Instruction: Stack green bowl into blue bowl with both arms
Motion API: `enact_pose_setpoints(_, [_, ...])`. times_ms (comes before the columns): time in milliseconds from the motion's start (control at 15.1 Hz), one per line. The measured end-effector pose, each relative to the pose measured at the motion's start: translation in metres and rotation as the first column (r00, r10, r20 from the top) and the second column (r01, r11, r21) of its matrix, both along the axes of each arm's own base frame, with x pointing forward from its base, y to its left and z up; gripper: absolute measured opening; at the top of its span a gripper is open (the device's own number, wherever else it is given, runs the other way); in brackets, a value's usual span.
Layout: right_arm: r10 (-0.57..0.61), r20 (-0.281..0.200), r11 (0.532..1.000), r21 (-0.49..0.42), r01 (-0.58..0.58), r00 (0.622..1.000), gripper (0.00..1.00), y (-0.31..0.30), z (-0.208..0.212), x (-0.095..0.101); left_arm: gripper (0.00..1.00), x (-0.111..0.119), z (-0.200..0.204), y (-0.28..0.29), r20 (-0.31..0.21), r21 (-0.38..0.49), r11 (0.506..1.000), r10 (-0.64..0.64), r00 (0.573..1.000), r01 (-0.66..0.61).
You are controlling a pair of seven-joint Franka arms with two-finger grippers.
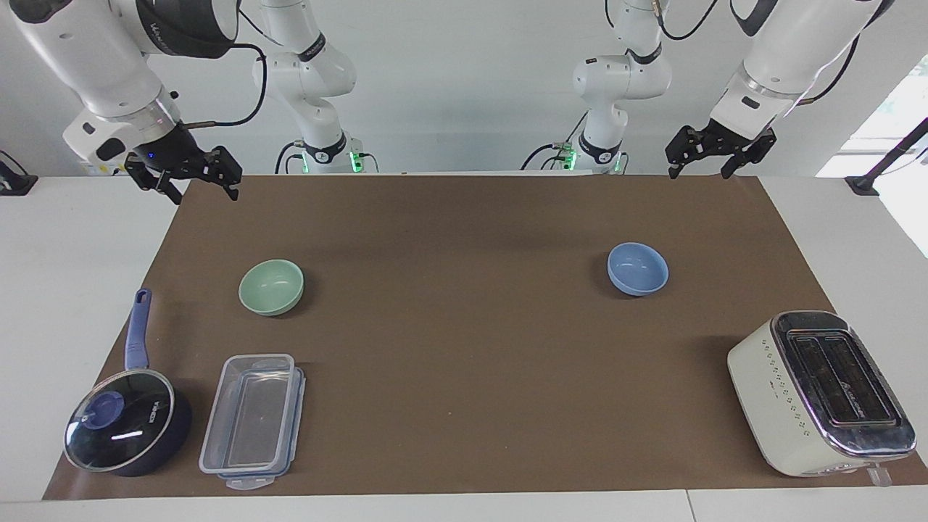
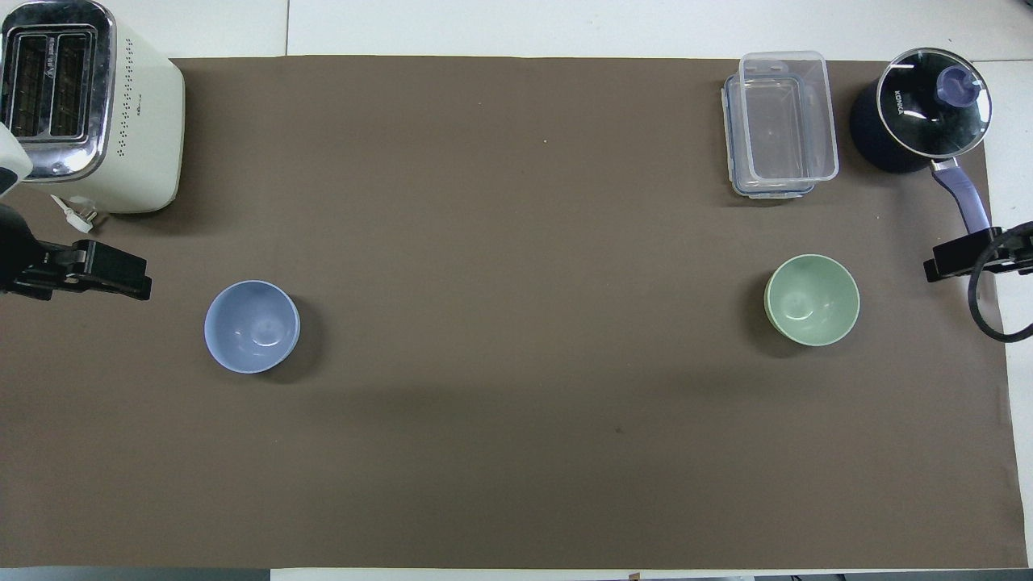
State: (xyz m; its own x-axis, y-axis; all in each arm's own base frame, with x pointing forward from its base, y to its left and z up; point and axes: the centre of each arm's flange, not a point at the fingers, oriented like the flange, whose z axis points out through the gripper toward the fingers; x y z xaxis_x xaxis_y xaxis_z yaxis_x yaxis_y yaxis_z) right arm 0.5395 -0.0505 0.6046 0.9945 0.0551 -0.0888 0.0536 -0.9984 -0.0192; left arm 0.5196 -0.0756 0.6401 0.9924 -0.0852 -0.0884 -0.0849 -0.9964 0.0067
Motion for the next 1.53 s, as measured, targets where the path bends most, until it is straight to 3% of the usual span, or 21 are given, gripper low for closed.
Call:
enact_pose_setpoints(265, [0.000,-0.001,1.000,0.000,0.000,1.000,1.00,0.000,-0.001,0.000,1.00,0.003,-0.016,0.002,0.000,0.000,1.000,0.005,1.000,-0.005])
enact_pose_setpoints(531, [0.000,-0.001,1.000,0.000,0.000,1.000,1.00,0.000,-0.002,0.000,1.00,0.005,-0.069,0.015,0.001,0.002,1.000,0.031,1.000,-0.031])
enact_pose_setpoints(862, [-0.001,0.061,1.000,-0.005,0.002,0.998,1.00,-0.001,-0.034,0.009,1.00,0.008,-0.146,0.046,0.035,-0.007,1.000,0.013,0.999,-0.012])
enact_pose_setpoints(1194, [0.005,-0.008,1.000,0.002,-0.005,1.000,1.00,0.003,-0.093,0.001,0.98,0.007,-0.238,0.051,0.042,-0.013,0.999,-0.028,0.999,0.029])
enact_pose_setpoints(1526, [-0.003,-0.022,1.000,0.006,0.003,1.000,1.00,0.001,-0.101,-0.007,0.82,0.009,-0.280,0.054,0.046,-0.019,0.996,-0.090,0.995,0.091])
